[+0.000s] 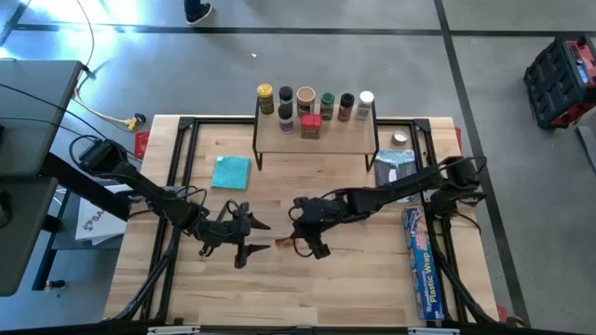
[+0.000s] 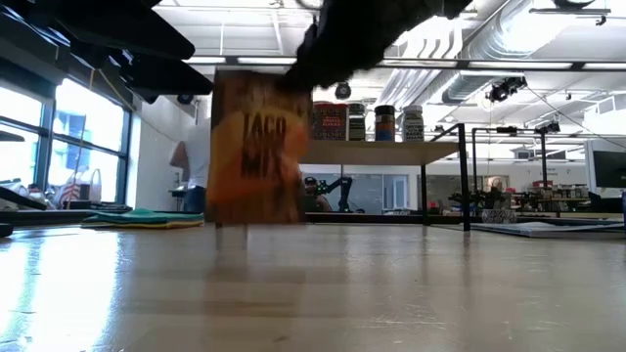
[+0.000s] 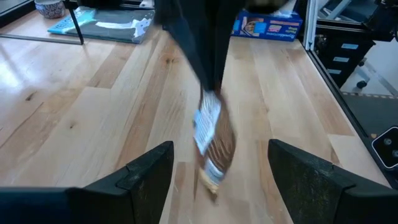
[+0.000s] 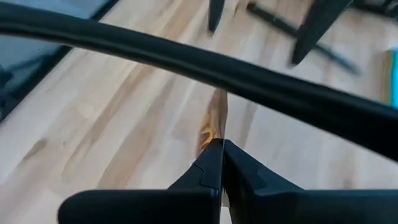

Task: Shelf spices
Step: Put the orange spice bag on the shelf

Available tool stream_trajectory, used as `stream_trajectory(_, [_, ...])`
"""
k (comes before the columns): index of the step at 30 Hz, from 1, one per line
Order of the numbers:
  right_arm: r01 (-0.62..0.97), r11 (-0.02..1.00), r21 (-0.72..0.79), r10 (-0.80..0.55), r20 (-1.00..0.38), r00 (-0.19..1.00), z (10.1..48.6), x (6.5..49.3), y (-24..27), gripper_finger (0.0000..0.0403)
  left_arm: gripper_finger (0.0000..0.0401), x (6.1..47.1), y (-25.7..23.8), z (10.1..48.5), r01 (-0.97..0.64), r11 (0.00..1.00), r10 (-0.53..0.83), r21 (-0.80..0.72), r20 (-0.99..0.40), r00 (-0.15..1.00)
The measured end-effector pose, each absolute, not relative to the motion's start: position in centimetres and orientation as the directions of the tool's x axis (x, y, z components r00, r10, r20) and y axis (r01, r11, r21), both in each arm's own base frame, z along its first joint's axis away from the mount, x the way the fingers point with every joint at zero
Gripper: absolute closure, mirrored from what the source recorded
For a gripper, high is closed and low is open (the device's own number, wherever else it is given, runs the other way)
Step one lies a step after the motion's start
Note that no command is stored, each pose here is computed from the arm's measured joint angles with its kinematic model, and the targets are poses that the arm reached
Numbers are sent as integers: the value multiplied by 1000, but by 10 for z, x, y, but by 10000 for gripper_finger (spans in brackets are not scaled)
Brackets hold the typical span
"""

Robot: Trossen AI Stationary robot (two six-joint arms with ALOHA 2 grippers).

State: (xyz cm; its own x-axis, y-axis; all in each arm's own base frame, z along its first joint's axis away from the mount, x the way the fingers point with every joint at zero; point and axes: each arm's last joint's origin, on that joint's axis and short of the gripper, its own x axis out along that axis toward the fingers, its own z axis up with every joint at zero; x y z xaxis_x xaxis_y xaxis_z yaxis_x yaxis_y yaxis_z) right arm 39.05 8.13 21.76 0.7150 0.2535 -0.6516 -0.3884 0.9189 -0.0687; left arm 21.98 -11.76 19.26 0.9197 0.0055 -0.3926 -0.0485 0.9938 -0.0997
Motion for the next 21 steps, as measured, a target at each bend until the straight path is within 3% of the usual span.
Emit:
stream_trajectory(7, [-365,925,-105,232,-604,762,275,360,63,402,144,220,-118,193,-49,994,6,-99,-393,920])
stream_trajectory(15, [-117,972,-204,-15,-550,835,344,298,-6,403,144,220,-118,193,-48,995,9,-91,-392,920])
stream_trajectory(21, [39,967,-250,-177,-559,810,355,270,-67,403,144,220,-116,193,-54,994,14,-92,-390,921])
